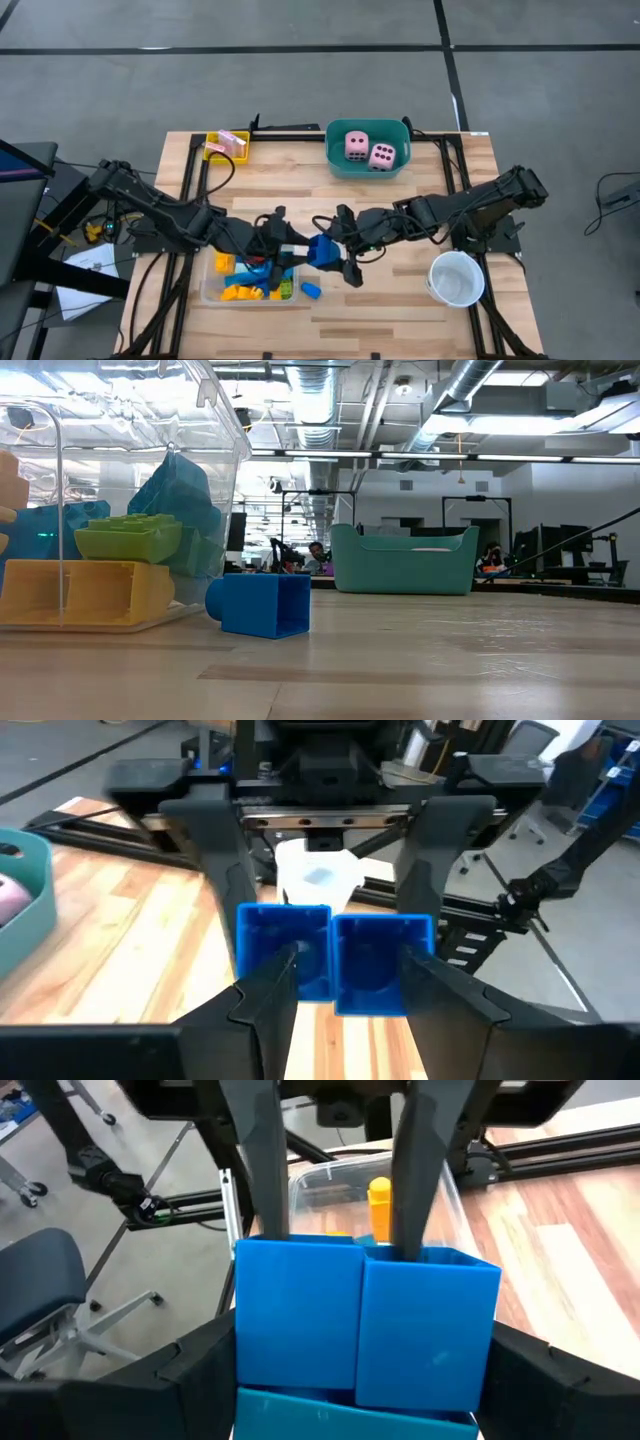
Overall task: Pick & Place Toys
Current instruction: Put the blue game pieces into the transparent bin
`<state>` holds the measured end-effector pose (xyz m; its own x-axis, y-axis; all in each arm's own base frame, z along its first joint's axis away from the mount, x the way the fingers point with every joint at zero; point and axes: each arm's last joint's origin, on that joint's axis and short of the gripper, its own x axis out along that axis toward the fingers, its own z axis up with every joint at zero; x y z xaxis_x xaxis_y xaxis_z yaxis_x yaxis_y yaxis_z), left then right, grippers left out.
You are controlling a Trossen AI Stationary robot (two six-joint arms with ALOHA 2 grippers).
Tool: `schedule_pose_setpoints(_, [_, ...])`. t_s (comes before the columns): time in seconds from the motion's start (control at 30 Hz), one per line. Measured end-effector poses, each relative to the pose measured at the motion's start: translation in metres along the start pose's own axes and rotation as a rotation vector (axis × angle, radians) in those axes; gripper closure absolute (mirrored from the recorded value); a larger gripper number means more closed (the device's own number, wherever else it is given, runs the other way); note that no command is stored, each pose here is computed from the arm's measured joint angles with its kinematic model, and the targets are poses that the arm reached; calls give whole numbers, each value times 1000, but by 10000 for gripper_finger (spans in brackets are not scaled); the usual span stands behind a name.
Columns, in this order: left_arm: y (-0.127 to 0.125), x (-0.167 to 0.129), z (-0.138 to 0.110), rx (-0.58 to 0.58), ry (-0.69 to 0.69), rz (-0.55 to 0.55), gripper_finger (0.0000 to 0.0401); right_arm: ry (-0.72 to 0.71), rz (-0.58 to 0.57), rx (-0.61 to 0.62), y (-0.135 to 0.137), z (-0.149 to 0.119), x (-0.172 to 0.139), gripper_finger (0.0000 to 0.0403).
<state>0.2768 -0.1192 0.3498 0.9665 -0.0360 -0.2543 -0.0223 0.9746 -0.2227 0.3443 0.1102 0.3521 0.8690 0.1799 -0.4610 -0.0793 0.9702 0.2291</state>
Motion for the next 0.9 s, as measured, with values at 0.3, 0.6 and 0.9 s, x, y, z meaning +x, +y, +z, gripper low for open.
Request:
schedule_pose_setpoints(0.3, [-1, 17, -9, 1, 26, 5, 263, 22, -4, 7, -2, -2, 1, 101])
schedule_pose_setpoints(0.6, [1, 17, -9, 1, 25, 25, 388, 10, -9, 24, -2, -1, 2, 101])
schedule_pose_setpoints(0.9, [2, 16, -11, 3, 46, 15, 396, -64, -47, 49, -2, 6, -2, 77])
